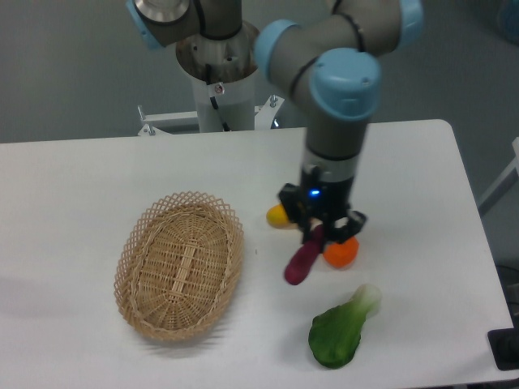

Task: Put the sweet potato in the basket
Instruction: 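Carry the held purple sweet potato with the gripper over the wicker basket, then lower the sweet potato into the basket and open the gripper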

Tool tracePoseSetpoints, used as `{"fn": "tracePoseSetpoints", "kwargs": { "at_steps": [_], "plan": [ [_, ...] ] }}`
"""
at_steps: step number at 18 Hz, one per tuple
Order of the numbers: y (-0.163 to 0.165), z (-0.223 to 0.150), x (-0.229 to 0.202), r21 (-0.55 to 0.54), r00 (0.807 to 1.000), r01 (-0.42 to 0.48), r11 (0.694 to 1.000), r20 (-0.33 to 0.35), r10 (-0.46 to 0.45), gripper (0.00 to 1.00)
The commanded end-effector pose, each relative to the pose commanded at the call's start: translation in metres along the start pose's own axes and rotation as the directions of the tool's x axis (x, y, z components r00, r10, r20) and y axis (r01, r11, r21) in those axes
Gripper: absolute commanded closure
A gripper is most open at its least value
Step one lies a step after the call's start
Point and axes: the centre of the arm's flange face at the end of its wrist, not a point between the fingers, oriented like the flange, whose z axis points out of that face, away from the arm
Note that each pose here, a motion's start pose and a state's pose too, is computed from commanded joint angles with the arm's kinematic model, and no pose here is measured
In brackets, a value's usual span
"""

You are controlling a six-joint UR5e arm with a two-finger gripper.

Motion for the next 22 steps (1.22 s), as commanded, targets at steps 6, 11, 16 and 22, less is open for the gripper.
{"fn": "tracePoseSetpoints", "kwargs": {
  "at_steps": [6, 11, 16, 22],
  "plan": [
    [0.009, 0.056, 0.091, -0.072, 0.994, -0.106, 0.992, 0.019, 0.108, 0.84],
    [-0.008, 0.090, 0.131, -0.101, 0.982, -0.186, 0.977, -0.042, 0.182, 0.83],
    [-0.014, 0.114, 0.149, -0.128, 0.969, -0.244, 0.961, -0.070, 0.236, 0.81],
    [-0.014, 0.129, 0.156, -0.164, 0.964, -0.263, 0.951, -0.080, 0.253, 0.75]
  ]
}}
